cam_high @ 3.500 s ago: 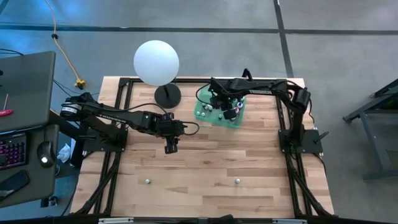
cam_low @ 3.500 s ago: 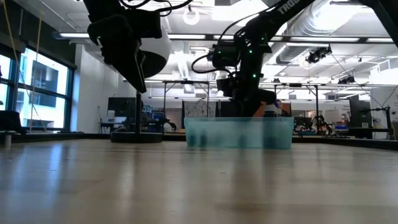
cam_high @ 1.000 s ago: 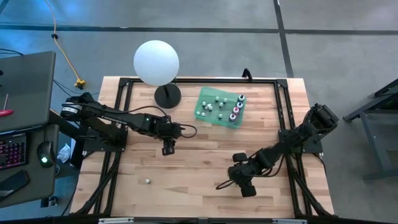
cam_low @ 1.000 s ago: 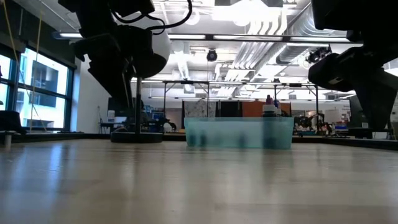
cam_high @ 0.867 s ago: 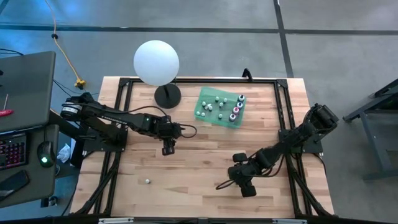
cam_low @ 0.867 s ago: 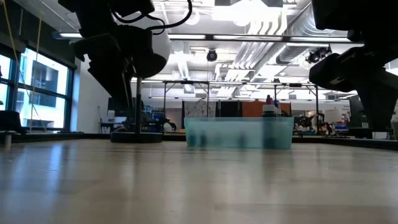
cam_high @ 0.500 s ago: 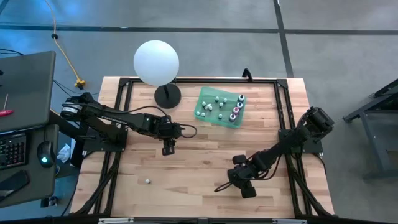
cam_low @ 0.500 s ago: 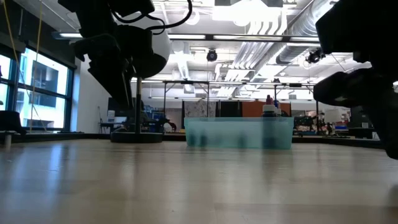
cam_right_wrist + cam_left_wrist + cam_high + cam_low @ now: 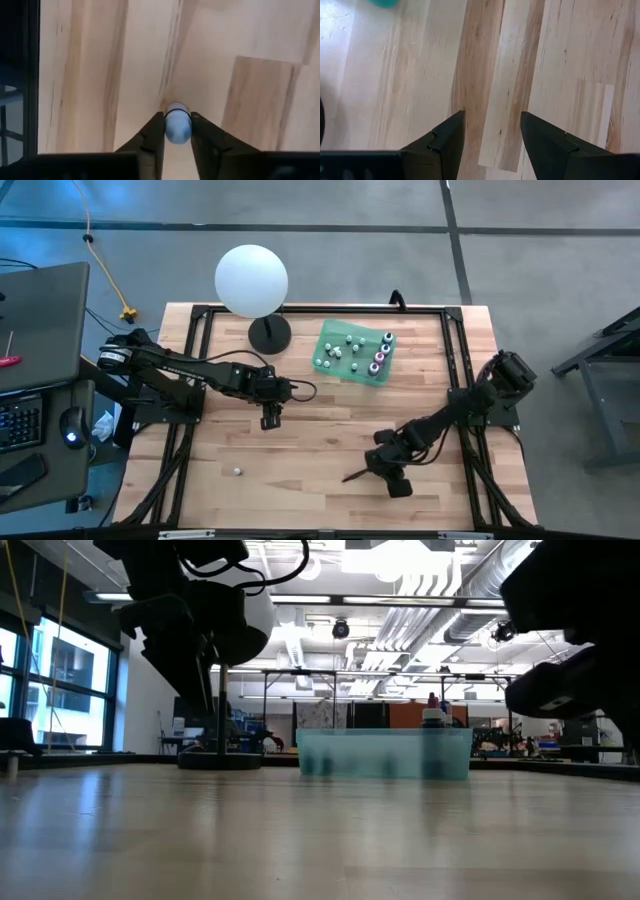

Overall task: Pick & Place food coloring
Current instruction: Put the small green food coloring bottle into the green bin

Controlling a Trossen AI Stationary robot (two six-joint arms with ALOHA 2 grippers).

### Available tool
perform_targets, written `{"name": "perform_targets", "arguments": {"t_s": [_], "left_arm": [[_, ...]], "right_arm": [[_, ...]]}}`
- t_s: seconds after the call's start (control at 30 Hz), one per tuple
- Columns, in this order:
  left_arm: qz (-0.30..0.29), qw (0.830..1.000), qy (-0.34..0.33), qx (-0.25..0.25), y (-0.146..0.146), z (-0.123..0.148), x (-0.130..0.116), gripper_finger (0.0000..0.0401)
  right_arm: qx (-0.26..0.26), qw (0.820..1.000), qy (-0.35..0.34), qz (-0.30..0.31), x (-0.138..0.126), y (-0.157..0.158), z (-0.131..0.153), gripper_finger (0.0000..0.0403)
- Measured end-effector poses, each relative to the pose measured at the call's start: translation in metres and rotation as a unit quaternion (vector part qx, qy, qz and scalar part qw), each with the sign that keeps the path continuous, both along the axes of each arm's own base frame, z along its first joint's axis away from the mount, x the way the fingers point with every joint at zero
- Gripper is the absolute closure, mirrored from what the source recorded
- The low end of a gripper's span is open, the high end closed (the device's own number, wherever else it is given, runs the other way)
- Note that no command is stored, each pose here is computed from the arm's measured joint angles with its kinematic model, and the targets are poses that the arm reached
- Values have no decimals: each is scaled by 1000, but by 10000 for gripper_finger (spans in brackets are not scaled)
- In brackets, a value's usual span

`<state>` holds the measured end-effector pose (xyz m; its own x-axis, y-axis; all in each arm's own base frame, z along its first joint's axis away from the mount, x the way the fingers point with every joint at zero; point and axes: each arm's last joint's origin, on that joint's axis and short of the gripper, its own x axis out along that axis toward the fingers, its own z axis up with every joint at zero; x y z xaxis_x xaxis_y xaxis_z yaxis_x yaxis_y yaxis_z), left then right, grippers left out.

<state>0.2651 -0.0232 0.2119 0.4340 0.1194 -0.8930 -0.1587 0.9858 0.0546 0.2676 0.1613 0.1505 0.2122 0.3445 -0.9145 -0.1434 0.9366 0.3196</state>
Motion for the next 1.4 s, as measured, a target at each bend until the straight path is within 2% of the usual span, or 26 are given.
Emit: {"name": "perform_targets", "arguments": {"t_s": [0.07,0.17,0.27,0.4,0.53,0.63,0.77,0.87,1.0,1.07,1.17,1.3,1.4], "left_arm": [[0,1000,0,0,0,0,0,215],[0,1000,0,0,0,0,0,215],[0,1000,0,0,0,0,0,215],[-1,1000,0,1,0,0,0,215],[-1,1000,0,2,0,0,0,215],[-1,1000,0,2,0,0,0,215],[-1,1000,-4,2,0,0,1,215],[-1,1000,-10,1,0,1,2,215],[-1,1000,-22,0,0,2,4,215],[-1,1000,-22,0,0,2,4,215],[-4,1000,-23,2,0,2,4,215],[-4,1000,-25,2,0,2,4,215],[-4,1000,-26,2,0,3,4,215]], "right_arm": [[2,1000,2,-8,3,-4,1,345],[9,999,21,-22,6,-14,6,345],[-9,1000,10,-6,13,-27,25,345],[-116,991,-41,42,25,-50,59,340],[-258,956,-98,99,38,-86,95,332],[-308,940,-107,101,49,-127,112,333],[-318,940,-110,52,56,-195,126,334],[-324,941,-98,22,50,-243,130,333],[-276,957,-90,-10,35,-290,126,332],[-248,965,-81,-25,30,-305,120,333],[-239,969,-51,-38,29,-322,105,334],[-215,976,-22,-16,32,-332,83,332],[-219,976,5,-3,37,-334,68,329]]}}
